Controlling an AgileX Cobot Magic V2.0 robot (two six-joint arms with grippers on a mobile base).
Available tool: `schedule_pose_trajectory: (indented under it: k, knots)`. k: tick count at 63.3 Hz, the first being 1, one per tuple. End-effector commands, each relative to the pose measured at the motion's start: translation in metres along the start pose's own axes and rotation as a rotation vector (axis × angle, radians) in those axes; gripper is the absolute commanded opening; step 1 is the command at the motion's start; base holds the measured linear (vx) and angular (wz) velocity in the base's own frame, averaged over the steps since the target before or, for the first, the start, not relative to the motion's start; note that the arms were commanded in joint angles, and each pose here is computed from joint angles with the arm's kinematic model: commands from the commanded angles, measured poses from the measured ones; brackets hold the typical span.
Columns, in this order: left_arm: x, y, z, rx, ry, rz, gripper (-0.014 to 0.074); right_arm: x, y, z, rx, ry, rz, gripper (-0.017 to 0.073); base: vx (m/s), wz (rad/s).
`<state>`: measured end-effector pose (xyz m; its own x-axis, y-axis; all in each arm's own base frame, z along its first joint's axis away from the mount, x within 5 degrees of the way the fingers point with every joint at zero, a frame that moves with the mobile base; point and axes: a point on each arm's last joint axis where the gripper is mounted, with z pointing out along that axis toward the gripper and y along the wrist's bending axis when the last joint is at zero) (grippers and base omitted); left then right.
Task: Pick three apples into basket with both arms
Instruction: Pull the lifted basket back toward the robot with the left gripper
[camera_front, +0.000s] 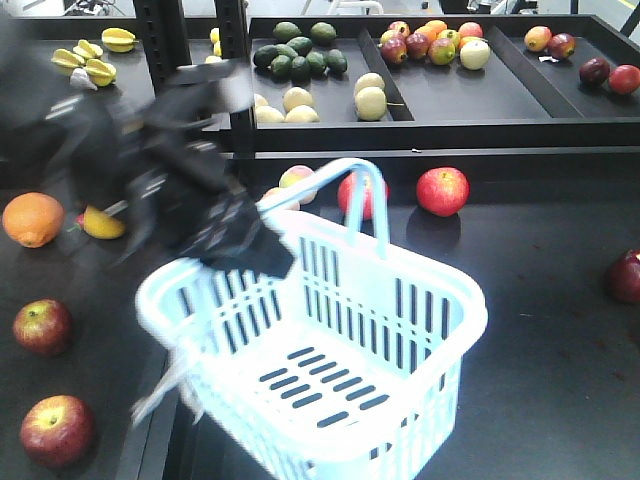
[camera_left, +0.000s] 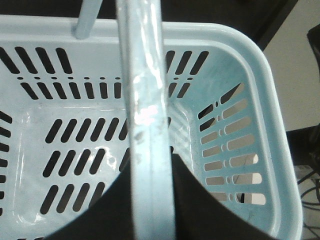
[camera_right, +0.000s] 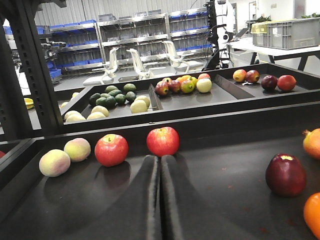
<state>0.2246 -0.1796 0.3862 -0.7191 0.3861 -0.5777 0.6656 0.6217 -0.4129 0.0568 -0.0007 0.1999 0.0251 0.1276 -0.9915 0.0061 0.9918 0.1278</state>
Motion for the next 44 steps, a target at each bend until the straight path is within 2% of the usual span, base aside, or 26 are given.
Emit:
schedule_pose_trajectory:
  k: [1, 5, 14, 23, 32, 44]
  knots:
    - [0.021, -0.021, -0.04, 0.009, -0.262, -0.042, -0.0008, -0.003, 0.001, -0.001, -0.012, -0.069, -0.016, -0.0001, 0.0, 0.0]
    - [0.041, -0.021, -0.048, -0.006, -0.339, -0.081, -0.0008, -0.003, 0.001, -0.001, -0.012, -0.069, -0.016, -0.0001, 0.0, 0.0]
    - [0.087, -0.026, -0.072, -0.023, -0.533, -0.132, -0.0008, -0.003, 0.001, -0.001, -0.012, -0.07, -0.016, -0.0001, 0.0, 0.0]
    - [0.128, -0.024, -0.079, -0.019, -0.634, -0.184, -0.0008, -0.003, 0.001, -0.001, -0.012, -0.07, -0.016, -0.0001, 0.0, 0.0]
    - [0.153, -0.018, -0.072, -0.033, -0.637, -0.192, -0.0008, -0.003, 0.001, -0.001, -0.012, -0.07, -0.016, -0.0001, 0.0, 0.0]
    - [0.172, -0.003, -0.048, -0.066, -0.562, -0.212, -0.0008, -0.003, 0.001, -0.001, -0.012, -0.07, -0.016, -0.0001, 0.0, 0.0]
